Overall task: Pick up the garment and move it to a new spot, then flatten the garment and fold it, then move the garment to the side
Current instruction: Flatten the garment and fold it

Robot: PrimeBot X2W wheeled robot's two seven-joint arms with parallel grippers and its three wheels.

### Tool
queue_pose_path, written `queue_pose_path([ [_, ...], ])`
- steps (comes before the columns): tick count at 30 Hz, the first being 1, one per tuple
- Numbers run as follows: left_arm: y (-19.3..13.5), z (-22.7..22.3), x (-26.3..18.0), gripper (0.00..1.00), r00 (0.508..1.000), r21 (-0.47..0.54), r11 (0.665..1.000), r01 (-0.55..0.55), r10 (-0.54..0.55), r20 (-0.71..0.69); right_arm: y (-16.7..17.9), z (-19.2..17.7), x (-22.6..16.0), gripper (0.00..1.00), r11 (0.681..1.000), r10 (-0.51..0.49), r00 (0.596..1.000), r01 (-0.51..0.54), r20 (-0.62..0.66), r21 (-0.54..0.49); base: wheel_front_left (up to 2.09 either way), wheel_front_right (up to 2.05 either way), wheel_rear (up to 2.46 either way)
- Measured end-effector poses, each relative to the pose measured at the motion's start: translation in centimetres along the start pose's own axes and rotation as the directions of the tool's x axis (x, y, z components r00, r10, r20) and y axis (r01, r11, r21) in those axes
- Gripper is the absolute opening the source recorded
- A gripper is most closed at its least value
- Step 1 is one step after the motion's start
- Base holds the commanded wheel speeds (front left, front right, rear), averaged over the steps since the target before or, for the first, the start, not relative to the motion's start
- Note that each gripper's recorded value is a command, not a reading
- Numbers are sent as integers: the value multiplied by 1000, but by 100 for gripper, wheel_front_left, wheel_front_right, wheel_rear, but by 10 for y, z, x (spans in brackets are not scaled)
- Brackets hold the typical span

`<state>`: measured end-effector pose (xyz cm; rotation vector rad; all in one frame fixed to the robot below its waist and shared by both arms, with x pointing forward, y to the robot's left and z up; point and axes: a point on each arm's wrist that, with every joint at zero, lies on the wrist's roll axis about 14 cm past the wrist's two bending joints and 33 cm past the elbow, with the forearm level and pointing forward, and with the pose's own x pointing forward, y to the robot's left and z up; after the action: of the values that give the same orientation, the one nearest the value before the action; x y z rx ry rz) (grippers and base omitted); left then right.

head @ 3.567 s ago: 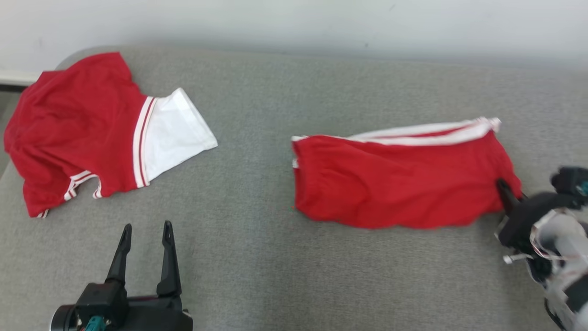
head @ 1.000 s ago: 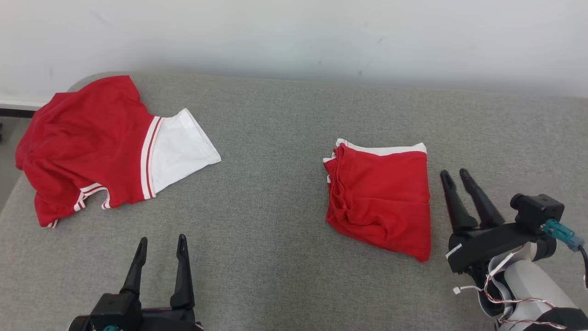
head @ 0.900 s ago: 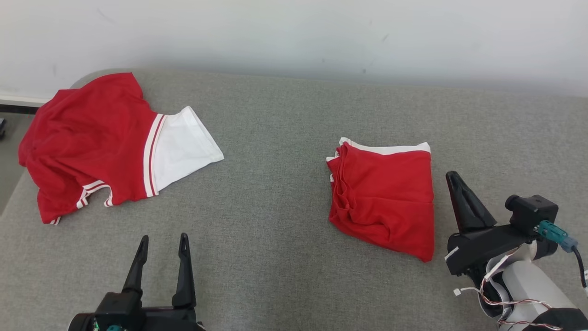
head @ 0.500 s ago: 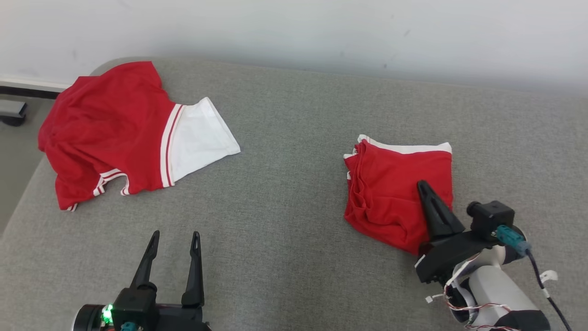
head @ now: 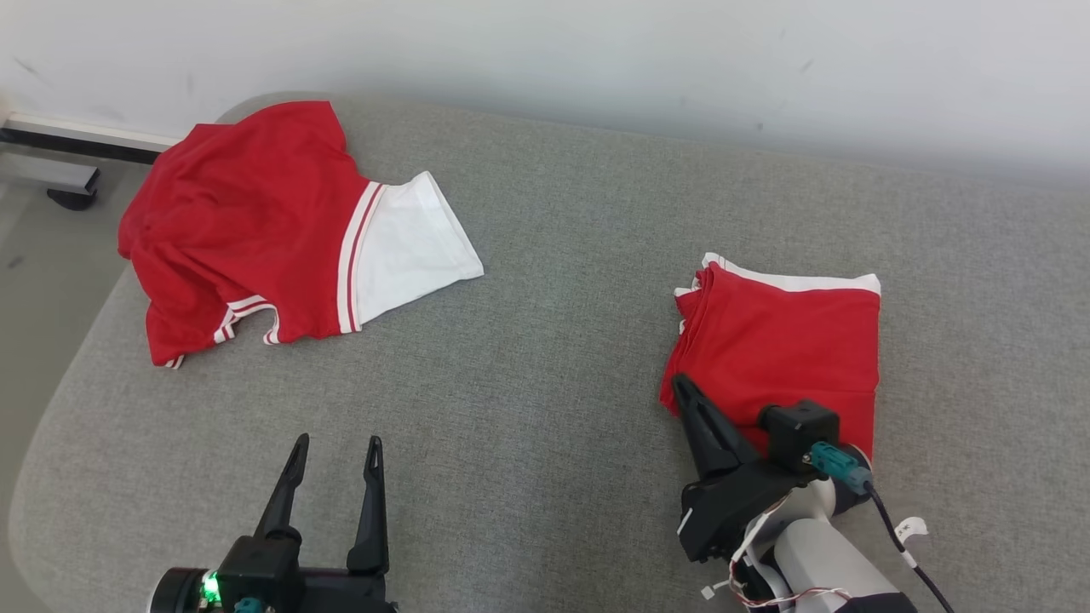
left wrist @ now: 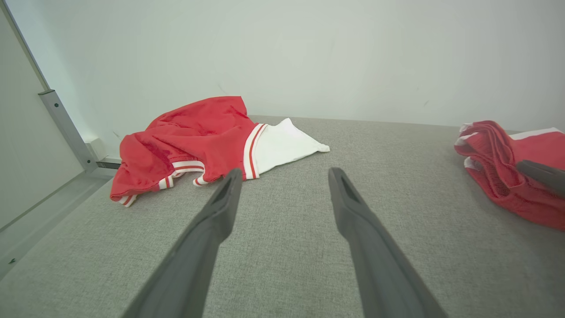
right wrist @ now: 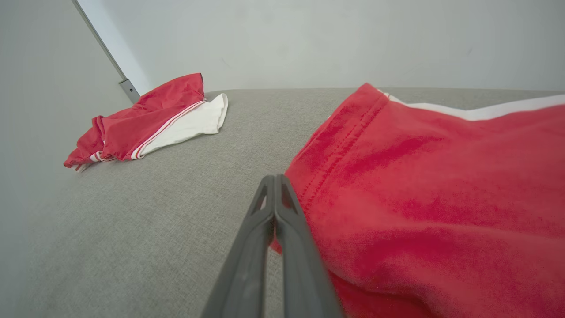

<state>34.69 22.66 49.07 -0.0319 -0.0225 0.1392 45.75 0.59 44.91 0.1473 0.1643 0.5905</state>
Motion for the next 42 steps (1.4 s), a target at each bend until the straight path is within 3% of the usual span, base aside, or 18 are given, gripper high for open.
queue_pose_path([
  [7,1,0,-1,100,1000,-6,1000,-9,9,-1,14,-6,0,0,999,25,1000,-24,-17,21,0,0,0],
  [18,-6,7,3,100,999,-5,1000,22,-22,28,-7,56,-32,0,1000,-12,984,16,179,-21,0,0,0],
  [25,-17,10,7,100,997,0,998,59,-59,43,-51,81,-80,0,987,-144,953,159,267,-34,0,0,0],
  [34,-27,15,2,100,993,11,995,101,-102,59,-92,74,-163,0,930,-349,890,368,294,-8,0,0,0],
  [35,-28,16,2,100,992,12,994,105,-106,64,-93,73,-170,29,924,-362,884,382,295,-12,0,0,0],
  [36,-29,17,1,100,992,15,994,109,-109,67,-95,72,-177,92,918,-375,878,396,296,-10,0,0,0],
  [37,-30,17,0,100,991,16,994,112,-113,67,-96,71,-182,100,912,-389,872,409,297,-7,0,0,0],
  [42,-31,19,-4,100,990,21,993,119,-120,72,-97,69,-207,100,887,-447,838,462,314,31,0,0,0],
])
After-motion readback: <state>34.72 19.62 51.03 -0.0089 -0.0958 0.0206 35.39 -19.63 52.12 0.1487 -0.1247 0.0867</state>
